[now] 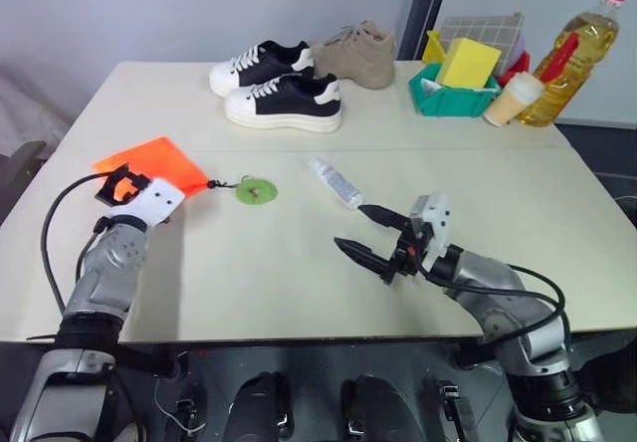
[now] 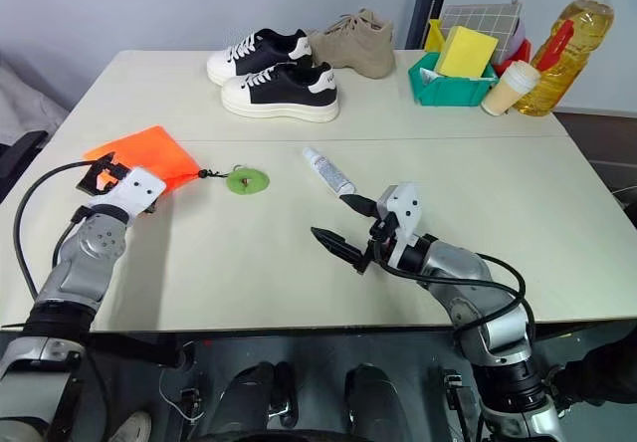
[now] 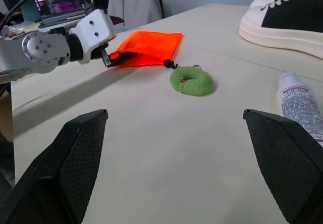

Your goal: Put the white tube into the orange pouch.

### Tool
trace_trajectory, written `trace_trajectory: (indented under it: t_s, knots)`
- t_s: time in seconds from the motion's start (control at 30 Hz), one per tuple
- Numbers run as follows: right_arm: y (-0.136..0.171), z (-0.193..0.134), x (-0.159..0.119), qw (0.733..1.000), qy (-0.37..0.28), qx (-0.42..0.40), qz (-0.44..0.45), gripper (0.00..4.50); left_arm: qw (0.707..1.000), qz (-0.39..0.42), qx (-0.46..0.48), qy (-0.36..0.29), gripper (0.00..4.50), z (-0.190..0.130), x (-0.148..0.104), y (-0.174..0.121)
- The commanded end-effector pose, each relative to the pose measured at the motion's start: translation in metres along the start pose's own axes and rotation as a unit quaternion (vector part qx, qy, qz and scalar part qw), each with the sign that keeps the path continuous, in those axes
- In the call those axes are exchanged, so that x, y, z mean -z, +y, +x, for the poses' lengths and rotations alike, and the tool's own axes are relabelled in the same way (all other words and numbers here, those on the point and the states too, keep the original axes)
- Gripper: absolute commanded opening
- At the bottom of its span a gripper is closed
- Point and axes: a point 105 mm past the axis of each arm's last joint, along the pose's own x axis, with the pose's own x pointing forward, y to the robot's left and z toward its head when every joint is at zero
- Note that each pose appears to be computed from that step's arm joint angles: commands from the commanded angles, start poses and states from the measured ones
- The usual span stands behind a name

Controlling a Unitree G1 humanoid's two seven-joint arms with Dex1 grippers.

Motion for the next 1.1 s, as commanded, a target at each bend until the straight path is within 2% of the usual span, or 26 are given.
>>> trace_trajectory:
  t_s: [0.03,0.1,0.33,0.5,0.63,0.7,0.9,1.1]
  knots:
    - [0.005,0.002,-0.012,1.000,-0.021,-0.007,-0.021,4.49,1.000,0.003,-0.017,-0.003,4.24,0.004,-0.003,0.012]
    - [0.004,0.001,-0.012,1.000,-0.021,-0.005,-0.022,4.50,1.000,-0.003,-0.012,-0.010,3.68,0.005,-0.006,0.010]
    - [0.004,0.002,-0.012,0.999,-0.021,-0.003,-0.025,4.50,0.999,-0.025,0.001,-0.029,0.14,0.003,-0.015,0.005]
    - [0.004,0.004,-0.014,0.999,-0.023,-0.005,-0.027,4.50,0.998,-0.053,0.022,-0.035,0.06,-0.001,-0.019,0.000]
    - [0.001,0.007,-0.015,0.999,-0.022,0.003,-0.030,4.50,0.988,-0.128,0.064,-0.058,0.06,-0.006,-0.034,-0.011]
    - [-0.004,0.009,-0.016,0.999,-0.022,0.015,-0.032,4.50,0.978,-0.173,0.091,-0.074,0.06,-0.011,-0.046,-0.019]
    - [-0.020,0.017,-0.010,0.997,0.002,0.055,-0.054,4.50,0.952,-0.231,0.165,-0.113,0.06,-0.032,-0.084,-0.042]
    - [-0.059,0.027,0.002,0.987,0.030,0.141,-0.073,4.50,0.923,-0.263,0.237,-0.150,0.06,-0.055,-0.131,-0.065]
